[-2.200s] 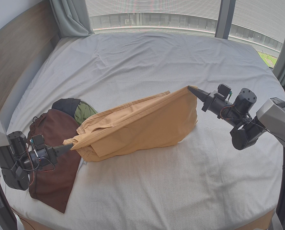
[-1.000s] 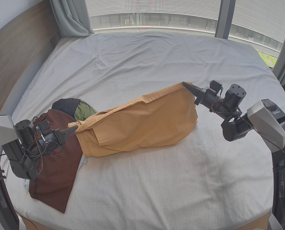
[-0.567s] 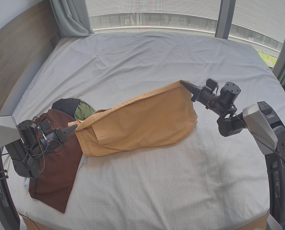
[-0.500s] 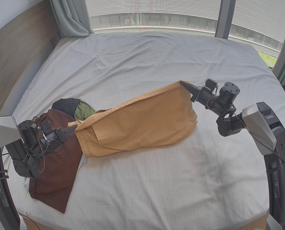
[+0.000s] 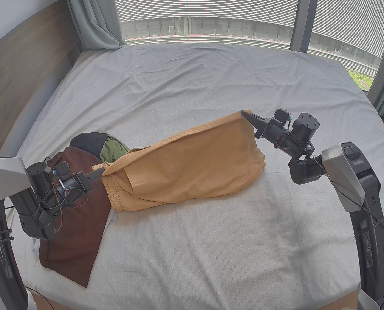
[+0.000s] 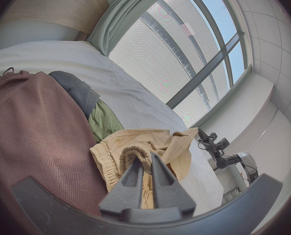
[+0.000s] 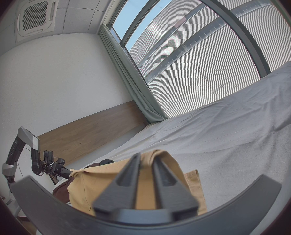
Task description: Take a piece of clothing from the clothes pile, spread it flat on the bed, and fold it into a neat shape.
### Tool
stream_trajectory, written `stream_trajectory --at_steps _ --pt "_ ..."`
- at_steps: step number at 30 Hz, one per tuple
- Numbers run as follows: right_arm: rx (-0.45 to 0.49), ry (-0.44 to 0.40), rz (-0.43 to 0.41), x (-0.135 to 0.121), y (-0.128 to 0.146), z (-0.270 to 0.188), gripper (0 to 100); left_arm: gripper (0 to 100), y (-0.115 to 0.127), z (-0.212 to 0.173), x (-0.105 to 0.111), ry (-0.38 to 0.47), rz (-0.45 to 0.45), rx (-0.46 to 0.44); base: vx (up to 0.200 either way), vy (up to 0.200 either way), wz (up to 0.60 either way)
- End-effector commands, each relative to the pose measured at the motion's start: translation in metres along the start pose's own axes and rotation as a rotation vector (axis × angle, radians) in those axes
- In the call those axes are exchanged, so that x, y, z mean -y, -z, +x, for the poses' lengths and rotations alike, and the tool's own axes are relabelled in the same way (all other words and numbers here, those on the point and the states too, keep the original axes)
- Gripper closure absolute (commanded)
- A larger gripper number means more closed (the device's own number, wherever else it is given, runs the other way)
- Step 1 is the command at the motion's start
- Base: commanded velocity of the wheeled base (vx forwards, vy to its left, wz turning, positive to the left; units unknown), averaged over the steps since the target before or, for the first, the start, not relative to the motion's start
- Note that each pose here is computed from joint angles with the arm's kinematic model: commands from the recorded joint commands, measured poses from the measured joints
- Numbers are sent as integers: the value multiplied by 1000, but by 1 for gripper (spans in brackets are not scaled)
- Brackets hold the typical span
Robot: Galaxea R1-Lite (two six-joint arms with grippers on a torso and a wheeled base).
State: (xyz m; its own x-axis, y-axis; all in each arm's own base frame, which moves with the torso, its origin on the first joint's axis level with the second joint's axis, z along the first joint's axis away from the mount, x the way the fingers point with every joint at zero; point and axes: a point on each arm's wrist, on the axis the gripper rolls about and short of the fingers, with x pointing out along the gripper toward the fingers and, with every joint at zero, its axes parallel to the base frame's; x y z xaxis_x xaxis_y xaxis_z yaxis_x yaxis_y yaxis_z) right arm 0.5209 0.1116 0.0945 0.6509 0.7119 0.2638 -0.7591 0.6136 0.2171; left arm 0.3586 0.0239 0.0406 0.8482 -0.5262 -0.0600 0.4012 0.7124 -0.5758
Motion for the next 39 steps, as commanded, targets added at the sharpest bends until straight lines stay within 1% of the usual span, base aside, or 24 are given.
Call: stream_trajectory --at_steps 1,4,11,14,16,18,19,20,23,29,31,32,34,36,37,38,39 --pt "4 3 -3 2 2 1 0 0 0 2 -2 1 1 4 0 0 0" --pt "15 0 -11 2 -1 2 0 0 -1 5 -7 -1 7 13 0 0 0" --pt "13 -4 -10 -4 -6 3 0 0 -7 2 -4 1 18 27 0 0 0" --pt "6 -7 -7 -14 -16 1 0 0 -8 0 0 3 19 28 0 0 0" --pt "-23 -7 21 -32 -25 -6 0 0 -9 -2 7 13 22 24 0 0 0" --pt "-53 -5 44 -45 -29 -13 0 0 -9 -3 12 19 25 21 0 0 0" --pt "-53 -5 44 -45 -29 -13 0 0 -9 -3 12 19 25 21 0 0 0" --pt "-82 6 65 -53 -31 -22 0 0 -9 -4 16 24 26 18 0 0 0" --pt "-107 -1 83 -66 -24 -29 0 0 -10 -4 21 35 36 18 0 0 0" --pt "-118 8 94 -71 -8 -45 0 0 -10 -5 25 42 48 18 0 0 0" --pt "-124 51 108 -72 -1 -56 0 0 -9 -6 28 46 49 11 0 0 0" --pt "-124 51 108 -72 -1 -56 0 0 -9 -6 28 46 49 11 0 0 0" --pt "-95 58 121 -73 2 -61 0 0 -7 -4 32 56 54 4 0 0 0" --pt "-65 45 158 -77 3 -63 0 0 -8 -5 34 58 64 4 0 0 0" --pt "-59 43 178 -78 4 -66 0 0 -8 -6 35 59 71 6 0 0 0" --pt "-59 43 180 -79 4 -66 0 0 -8 -6 35 59 73 6 0 0 0" --pt "-66 49 199 -81 7 -71 0 0 -10 -7 37 63 91 11 0 0 0"
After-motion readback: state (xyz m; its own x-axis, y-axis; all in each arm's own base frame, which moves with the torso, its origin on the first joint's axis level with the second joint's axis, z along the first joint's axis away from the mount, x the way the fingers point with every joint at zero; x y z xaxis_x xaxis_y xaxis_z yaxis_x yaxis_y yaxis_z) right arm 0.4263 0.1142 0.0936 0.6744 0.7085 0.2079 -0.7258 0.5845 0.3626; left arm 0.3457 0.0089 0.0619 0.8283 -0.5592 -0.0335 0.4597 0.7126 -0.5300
